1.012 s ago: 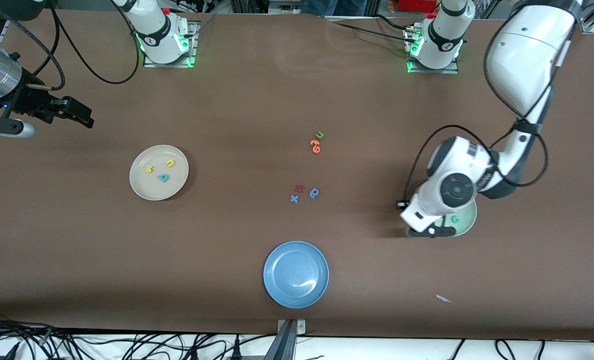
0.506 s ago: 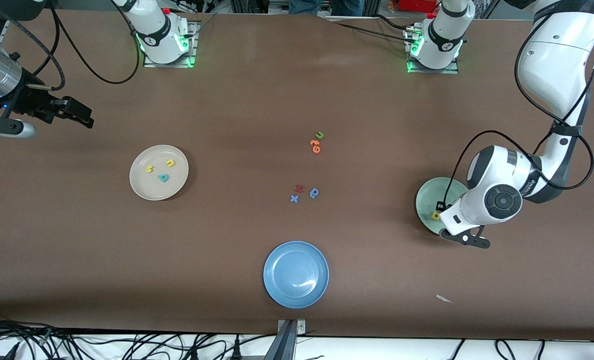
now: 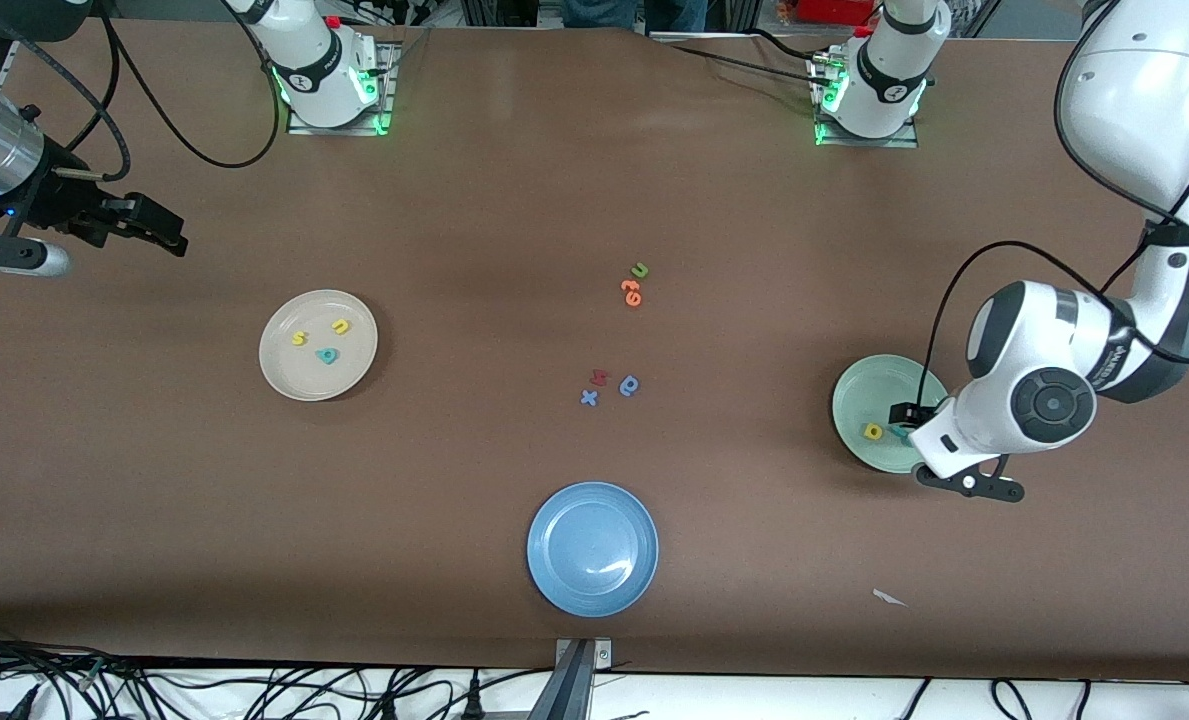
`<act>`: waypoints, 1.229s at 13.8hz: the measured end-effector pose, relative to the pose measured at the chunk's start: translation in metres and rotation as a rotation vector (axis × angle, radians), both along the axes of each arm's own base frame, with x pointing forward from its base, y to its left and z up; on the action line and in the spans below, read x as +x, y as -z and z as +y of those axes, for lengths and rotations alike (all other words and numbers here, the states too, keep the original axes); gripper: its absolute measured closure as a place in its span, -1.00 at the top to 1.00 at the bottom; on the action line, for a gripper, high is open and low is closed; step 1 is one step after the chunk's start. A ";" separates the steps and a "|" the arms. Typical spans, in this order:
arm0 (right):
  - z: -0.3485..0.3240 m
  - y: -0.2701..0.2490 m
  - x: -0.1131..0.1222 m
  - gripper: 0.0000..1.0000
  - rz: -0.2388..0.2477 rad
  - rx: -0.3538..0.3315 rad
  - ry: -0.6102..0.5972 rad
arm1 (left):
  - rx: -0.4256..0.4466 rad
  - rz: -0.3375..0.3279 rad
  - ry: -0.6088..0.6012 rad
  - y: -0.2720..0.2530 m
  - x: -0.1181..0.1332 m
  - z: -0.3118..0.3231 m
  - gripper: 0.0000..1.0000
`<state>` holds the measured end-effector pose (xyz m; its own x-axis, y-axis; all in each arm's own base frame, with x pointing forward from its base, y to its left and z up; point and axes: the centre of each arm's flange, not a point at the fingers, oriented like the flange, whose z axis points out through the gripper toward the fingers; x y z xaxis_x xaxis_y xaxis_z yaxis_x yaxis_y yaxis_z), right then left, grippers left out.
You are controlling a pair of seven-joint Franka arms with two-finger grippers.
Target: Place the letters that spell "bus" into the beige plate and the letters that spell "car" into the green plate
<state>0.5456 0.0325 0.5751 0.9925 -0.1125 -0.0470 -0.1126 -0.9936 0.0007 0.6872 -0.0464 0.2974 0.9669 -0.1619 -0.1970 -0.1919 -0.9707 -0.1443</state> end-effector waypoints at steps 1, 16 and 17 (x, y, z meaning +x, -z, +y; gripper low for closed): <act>0.000 0.000 0.000 1.00 0.000 0.000 0.000 | -0.006 -0.001 -0.011 -0.009 -0.001 0.002 1.00; 0.000 0.001 0.001 1.00 0.002 0.000 0.000 | -0.150 -0.205 -0.010 -0.274 -0.107 0.028 1.00; 0.000 0.001 0.001 1.00 0.002 0.000 0.000 | -0.149 -0.204 -0.013 -0.273 -0.107 0.030 1.00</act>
<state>0.5463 0.0323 0.5742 0.9924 -0.1130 -0.0489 -0.1131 -0.9936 0.0008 0.5801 -0.0167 0.5709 0.9865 -0.1615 0.0273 -0.1605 -0.9865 -0.0333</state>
